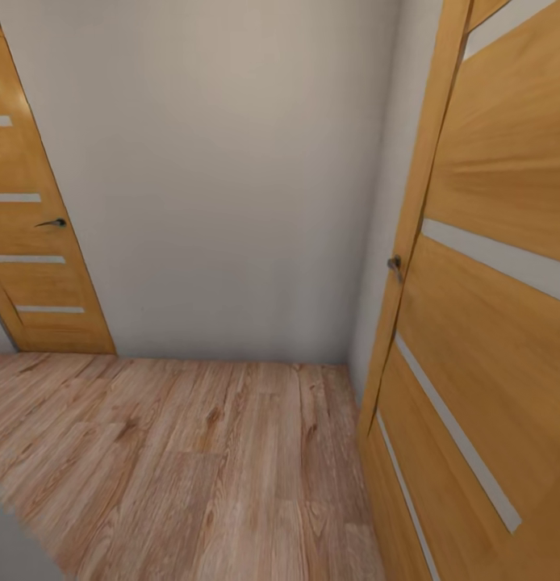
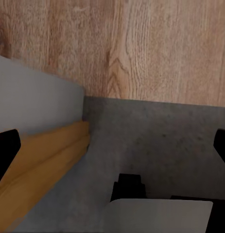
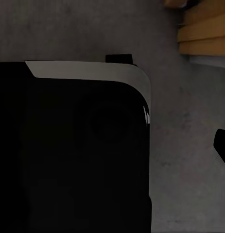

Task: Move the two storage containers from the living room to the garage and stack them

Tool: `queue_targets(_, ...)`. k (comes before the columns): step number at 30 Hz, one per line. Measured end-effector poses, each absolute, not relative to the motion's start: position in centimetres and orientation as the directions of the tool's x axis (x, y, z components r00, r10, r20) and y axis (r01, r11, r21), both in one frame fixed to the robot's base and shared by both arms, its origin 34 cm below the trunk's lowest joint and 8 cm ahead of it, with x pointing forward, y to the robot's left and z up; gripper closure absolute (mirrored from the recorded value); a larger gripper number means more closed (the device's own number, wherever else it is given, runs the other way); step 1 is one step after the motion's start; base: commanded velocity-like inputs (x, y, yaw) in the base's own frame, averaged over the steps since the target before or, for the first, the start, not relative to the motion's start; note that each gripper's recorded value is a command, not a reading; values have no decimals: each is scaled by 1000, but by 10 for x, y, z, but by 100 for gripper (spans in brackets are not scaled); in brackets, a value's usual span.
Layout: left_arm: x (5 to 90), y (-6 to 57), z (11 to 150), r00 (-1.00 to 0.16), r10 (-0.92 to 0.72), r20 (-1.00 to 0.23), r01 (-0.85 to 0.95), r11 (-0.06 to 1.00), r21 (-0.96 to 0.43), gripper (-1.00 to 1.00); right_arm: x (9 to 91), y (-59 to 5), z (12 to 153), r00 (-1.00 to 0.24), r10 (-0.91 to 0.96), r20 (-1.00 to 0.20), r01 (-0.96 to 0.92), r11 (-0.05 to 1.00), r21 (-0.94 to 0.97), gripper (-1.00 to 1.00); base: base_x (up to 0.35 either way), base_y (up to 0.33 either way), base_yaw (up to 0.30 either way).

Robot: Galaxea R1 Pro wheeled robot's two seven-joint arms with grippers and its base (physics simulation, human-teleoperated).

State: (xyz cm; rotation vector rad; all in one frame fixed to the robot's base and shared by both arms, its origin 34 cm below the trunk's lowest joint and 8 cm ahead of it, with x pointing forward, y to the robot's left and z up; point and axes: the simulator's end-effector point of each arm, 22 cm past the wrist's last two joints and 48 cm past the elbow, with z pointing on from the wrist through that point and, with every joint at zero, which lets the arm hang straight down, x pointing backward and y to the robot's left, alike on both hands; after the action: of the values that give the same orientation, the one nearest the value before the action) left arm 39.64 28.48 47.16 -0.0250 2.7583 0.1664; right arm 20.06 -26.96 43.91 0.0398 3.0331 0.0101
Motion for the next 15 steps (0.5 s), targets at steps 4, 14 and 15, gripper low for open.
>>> queue_targets(4, 396, 285, 471, -929, 5, -369, -40, 993, 113, -100, 201, -270, 439, -994, 26, -108, 26, 1000, 8, -100, 87, 0, 0)
queue_targets(14, 396, 285, 472, -929, 5, -370, -40, 993, 113, -100, 200, -270, 439, -994, 27, -108, 27, 1000, 8, -100, 124, 0, 0)
queue_targets(15, 396, 285, 471, -929, 5, -369, -40, 993, 113, -100, 201, -270, 439, -994, 27, -108, 27, 1000, 8, -100, 133, 0, 0)
